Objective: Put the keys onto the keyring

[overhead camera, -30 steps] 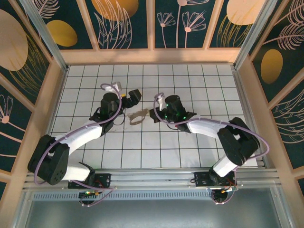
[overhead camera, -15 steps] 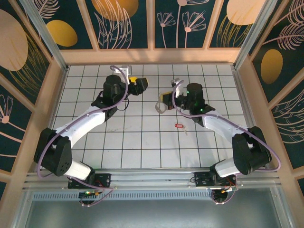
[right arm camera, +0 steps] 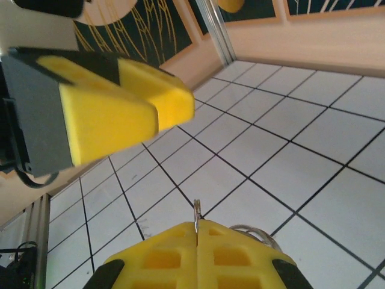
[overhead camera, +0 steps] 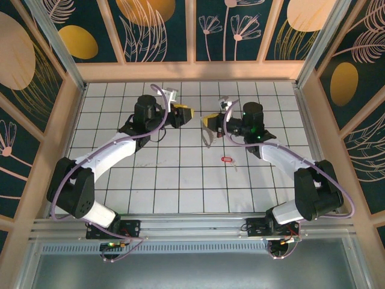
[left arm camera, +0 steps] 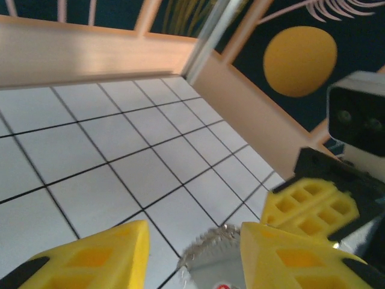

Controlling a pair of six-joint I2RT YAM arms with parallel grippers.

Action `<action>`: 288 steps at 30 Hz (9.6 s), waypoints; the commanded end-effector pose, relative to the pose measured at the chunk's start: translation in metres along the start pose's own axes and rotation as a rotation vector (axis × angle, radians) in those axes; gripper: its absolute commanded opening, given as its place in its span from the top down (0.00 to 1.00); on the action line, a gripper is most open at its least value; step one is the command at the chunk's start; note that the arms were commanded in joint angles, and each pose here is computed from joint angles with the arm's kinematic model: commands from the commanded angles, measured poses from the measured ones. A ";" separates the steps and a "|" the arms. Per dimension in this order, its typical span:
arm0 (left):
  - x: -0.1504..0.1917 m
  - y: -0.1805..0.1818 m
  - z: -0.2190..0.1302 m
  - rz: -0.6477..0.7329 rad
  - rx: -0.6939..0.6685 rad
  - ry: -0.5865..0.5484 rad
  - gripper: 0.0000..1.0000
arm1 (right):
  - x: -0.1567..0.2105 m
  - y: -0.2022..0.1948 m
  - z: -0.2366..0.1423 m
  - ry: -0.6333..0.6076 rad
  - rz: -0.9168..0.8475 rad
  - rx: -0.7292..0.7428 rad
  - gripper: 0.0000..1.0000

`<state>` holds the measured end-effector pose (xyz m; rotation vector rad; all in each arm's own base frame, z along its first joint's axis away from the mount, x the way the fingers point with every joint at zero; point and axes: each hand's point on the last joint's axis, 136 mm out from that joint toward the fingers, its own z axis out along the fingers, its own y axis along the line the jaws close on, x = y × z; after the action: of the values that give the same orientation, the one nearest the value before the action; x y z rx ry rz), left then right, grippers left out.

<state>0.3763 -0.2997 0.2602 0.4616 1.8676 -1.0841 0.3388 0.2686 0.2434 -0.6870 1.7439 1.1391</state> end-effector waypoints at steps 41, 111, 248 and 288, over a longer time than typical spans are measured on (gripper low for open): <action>0.006 -0.049 0.012 -0.093 0.472 -0.043 0.71 | -0.022 0.027 -0.012 -0.080 0.054 -0.245 1.00; 0.002 -0.071 0.007 0.172 0.491 0.062 1.00 | -0.022 0.029 -0.041 -0.091 0.004 -0.221 0.47; -0.030 -0.085 0.001 -0.067 0.588 -0.172 0.69 | -0.083 0.058 -0.026 -0.385 0.034 -0.333 1.00; -0.042 -0.064 0.025 0.196 0.387 -0.176 1.00 | -0.073 -0.023 -0.095 -0.438 0.196 0.169 0.42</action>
<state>0.3655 -0.3528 0.2958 0.6615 1.5162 -1.4485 0.3444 0.1829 0.3425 -0.2410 1.4411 1.2056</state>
